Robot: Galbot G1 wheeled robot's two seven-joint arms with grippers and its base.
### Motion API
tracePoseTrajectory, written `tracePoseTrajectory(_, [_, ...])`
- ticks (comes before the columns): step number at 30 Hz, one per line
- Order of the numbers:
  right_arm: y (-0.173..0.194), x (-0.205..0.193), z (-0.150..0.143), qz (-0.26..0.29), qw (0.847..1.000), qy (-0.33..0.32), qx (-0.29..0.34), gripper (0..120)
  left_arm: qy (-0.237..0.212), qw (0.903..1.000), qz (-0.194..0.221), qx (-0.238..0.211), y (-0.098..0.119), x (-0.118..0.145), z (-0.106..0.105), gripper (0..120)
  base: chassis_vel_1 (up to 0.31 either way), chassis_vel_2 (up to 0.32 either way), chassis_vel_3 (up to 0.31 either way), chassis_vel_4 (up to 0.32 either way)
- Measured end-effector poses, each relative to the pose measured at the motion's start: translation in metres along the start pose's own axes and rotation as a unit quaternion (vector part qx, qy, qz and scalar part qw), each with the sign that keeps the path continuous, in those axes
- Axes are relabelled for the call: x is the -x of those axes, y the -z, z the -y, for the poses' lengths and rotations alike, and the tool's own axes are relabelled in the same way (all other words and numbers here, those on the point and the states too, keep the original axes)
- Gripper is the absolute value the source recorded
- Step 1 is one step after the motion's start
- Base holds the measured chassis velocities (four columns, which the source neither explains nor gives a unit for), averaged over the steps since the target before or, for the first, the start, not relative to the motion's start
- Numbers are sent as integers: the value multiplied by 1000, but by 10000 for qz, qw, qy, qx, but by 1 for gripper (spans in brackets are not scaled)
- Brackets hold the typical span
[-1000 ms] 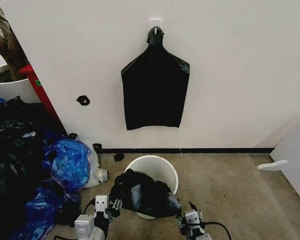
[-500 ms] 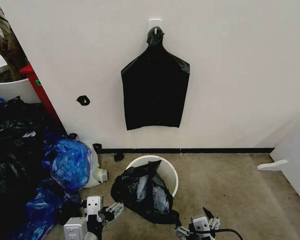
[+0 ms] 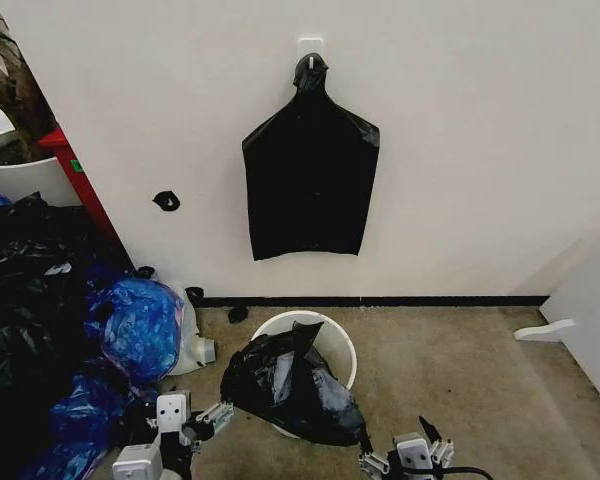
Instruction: Place the garbage bag over the trash bin.
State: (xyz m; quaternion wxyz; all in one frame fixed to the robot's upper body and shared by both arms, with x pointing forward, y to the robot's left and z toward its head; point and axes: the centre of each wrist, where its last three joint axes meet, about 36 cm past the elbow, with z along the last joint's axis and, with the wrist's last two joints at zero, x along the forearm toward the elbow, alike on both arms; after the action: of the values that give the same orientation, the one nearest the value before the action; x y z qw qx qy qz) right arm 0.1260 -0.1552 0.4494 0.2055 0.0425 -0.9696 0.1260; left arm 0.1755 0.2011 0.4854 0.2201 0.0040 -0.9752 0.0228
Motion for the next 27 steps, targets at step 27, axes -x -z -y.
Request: tracePoseTrajectory(27, [-69, 58, 0, 2738, 9517, -640, -1232, 100, -3072, 8876, 1212, 3212, -54, 65, -67, 98, 0, 0, 0, 0])
